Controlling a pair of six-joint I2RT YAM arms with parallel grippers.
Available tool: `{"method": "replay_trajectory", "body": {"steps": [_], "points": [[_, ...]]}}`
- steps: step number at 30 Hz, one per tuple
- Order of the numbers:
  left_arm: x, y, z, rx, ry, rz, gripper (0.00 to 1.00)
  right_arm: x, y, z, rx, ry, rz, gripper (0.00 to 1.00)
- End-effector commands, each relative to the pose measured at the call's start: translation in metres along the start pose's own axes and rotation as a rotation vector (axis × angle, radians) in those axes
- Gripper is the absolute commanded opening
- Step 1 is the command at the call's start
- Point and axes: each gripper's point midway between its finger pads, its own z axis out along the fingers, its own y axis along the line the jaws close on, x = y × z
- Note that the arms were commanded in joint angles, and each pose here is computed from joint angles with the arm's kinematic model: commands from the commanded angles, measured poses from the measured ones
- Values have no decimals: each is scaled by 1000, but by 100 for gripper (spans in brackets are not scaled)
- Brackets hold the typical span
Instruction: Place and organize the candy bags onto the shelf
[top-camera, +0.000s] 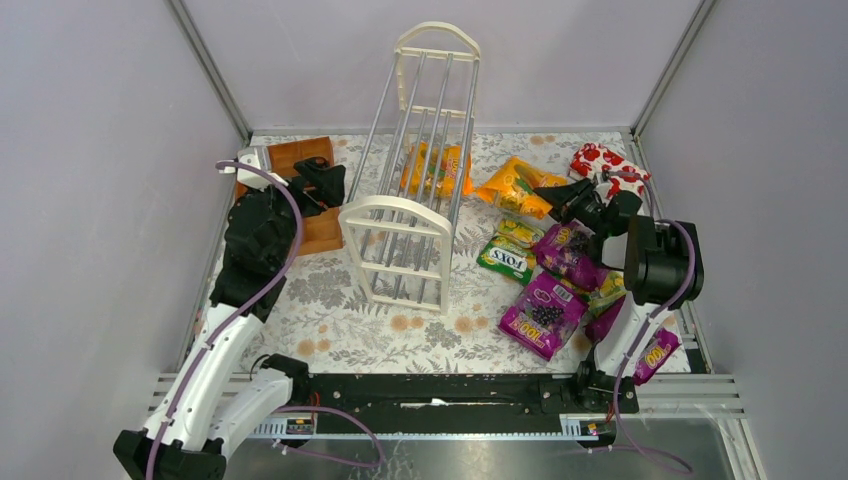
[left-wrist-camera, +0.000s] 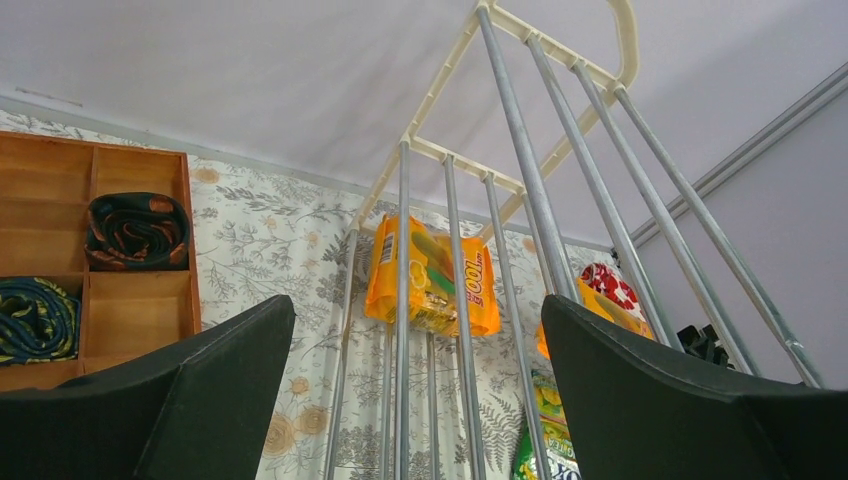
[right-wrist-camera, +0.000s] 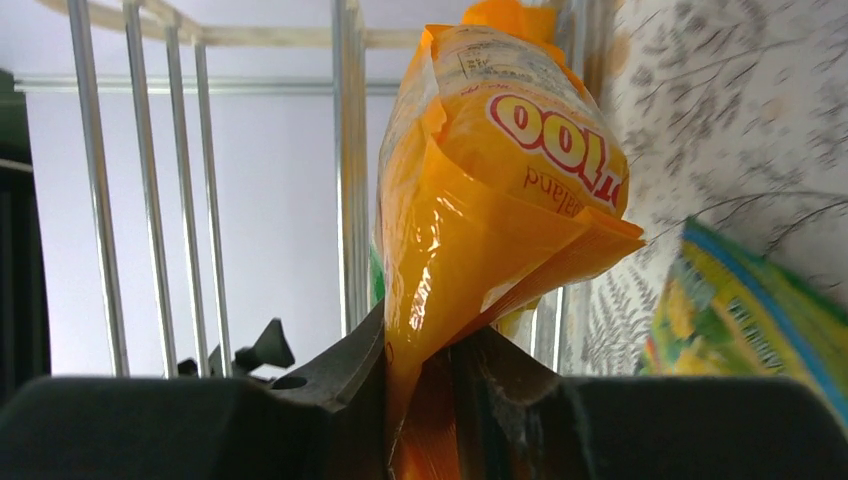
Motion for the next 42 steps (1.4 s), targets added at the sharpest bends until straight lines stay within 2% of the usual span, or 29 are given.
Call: {"method": "replay_trajectory", "body": {"steps": [1,9,14,23,33,42], "points": [[-17,-9,-3,30,-55,-2,99,39,67,-7,-164,122,-171,25],[-15,-9,-1,27,-50,-2,99,86,50,20,-80,219,-220,25],[-14,-9,-1,27,-46,-2,99,119,45,41,-94,305,-206,25],[-11,-10,1,33,-36,-5,99,155,44,72,-165,406,-211,24],[-10,-10,2,37,-30,-7,99,191,39,128,-191,456,-234,25],[-10,-10,2,35,-28,-5,99,189,27,161,-188,439,-216,25]]}}
